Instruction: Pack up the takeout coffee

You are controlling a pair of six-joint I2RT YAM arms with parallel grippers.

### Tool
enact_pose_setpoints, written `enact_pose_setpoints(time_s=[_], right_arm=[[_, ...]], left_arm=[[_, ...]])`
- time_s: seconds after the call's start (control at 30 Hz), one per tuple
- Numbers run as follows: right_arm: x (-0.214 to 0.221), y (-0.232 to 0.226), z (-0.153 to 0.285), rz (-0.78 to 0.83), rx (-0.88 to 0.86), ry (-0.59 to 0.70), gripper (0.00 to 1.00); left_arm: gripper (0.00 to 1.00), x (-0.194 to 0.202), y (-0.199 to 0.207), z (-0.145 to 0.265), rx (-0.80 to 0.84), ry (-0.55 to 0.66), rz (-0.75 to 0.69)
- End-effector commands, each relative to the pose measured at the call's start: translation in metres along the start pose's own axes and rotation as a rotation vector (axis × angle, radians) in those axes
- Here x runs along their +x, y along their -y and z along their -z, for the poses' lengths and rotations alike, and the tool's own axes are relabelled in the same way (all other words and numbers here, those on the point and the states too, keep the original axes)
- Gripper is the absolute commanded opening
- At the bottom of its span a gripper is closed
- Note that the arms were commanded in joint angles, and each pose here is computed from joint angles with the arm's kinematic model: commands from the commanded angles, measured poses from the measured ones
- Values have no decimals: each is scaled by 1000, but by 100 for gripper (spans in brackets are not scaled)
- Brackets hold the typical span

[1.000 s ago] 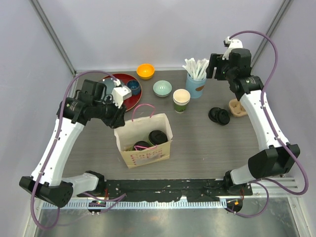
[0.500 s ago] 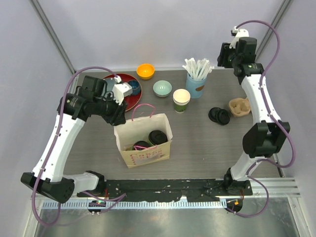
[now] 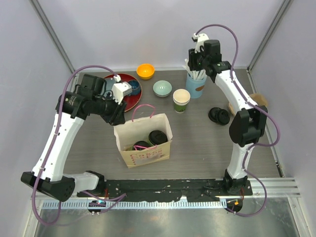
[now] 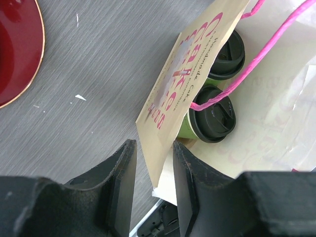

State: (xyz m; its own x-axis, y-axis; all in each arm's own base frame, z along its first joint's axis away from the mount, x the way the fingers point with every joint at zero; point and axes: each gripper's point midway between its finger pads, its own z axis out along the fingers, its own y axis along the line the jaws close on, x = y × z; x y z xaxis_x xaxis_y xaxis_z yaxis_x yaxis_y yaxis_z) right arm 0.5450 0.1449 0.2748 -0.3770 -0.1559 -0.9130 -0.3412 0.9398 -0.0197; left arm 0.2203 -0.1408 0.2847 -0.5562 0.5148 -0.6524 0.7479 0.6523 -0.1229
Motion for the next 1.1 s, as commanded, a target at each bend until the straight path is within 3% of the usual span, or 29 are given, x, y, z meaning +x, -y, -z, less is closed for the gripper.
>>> enact_pose_setpoints(time_s=[0.0, 0.2, 0.77, 0.97, 1.07], right_arm=[[-14, 12, -19, 21, 60, 35, 43], [-12, 25, -35, -10, 161, 22, 35], [5, 22, -62, -19, 140, -7, 29], [7, 19, -63, -5, 140, -13, 4], [-4, 20, -51, -1, 154, 8, 1]], left_arm=[[39, -6, 3, 5, 7, 17, 0], [39, -6, 2, 4, 6, 15, 1], [39, -6, 4, 3, 17, 16, -5], [39, -5, 5, 5, 17, 19, -7], [39, -4, 5, 5, 18, 18, -9]])
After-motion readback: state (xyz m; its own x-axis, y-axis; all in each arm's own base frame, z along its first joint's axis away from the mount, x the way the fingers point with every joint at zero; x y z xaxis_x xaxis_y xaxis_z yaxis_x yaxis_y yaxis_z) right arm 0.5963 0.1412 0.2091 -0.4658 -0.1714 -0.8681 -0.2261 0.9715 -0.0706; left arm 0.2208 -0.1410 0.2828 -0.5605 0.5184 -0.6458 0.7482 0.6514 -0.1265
